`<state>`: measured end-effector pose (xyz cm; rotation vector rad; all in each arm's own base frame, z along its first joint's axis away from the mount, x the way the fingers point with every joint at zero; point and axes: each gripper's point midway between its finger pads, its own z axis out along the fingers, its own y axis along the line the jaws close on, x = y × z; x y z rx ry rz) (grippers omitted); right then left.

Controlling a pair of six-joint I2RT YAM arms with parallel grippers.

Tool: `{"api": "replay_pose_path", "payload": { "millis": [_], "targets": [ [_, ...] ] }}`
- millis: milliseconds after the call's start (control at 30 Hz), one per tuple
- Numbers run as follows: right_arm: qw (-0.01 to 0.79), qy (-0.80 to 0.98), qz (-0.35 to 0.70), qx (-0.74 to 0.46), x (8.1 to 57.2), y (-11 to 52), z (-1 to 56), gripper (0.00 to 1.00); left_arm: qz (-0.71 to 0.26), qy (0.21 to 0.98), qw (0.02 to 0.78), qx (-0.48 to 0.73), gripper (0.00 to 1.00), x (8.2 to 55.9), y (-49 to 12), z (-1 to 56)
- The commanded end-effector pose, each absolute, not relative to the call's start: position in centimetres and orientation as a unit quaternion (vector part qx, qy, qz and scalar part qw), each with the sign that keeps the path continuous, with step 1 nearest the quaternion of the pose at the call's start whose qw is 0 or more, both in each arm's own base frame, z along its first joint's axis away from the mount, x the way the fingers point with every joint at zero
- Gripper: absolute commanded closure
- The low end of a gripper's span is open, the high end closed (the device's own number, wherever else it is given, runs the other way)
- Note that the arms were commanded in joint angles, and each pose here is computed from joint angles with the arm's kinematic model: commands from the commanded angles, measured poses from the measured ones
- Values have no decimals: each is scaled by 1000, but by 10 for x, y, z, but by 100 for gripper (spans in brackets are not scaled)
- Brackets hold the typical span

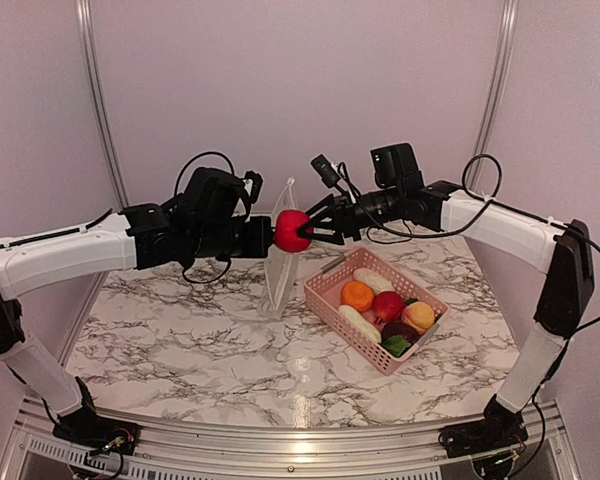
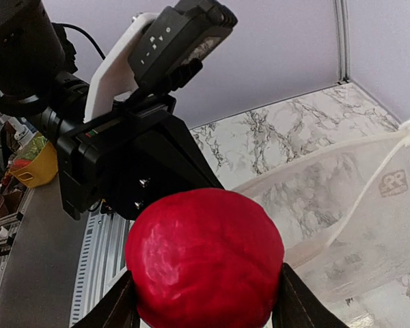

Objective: Place the food in the zip-top bag and seal the zipper
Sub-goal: Place the fake fruit in the zipper food storage bag.

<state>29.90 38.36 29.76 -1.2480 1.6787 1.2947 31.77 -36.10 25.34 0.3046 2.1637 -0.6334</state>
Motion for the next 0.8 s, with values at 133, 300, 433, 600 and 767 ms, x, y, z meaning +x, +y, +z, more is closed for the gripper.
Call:
{"api": "replay_pose_path", "payload": {
  "millis": [133, 300, 433, 600, 767],
  "targets": [
    [360, 670, 472, -446, 325, 392, 305, 70, -357, 810, 460, 74, 100, 306, -356, 325],
    [368, 710, 425, -425, 341, 386, 289, 70, -355, 814, 454, 76, 100, 306, -356, 318],
    [375, 720, 395, -430, 340, 389, 287, 69, -348, 820, 446, 83, 100, 308, -362, 305],
    [373, 709, 390, -453, 322, 409, 293, 69, -350, 827, 432, 84, 100, 312, -373, 290],
    [361, 710, 393, -458, 322, 424, 286, 68, -348, 832, 424, 86, 100, 314, -378, 285]
  ]
}}
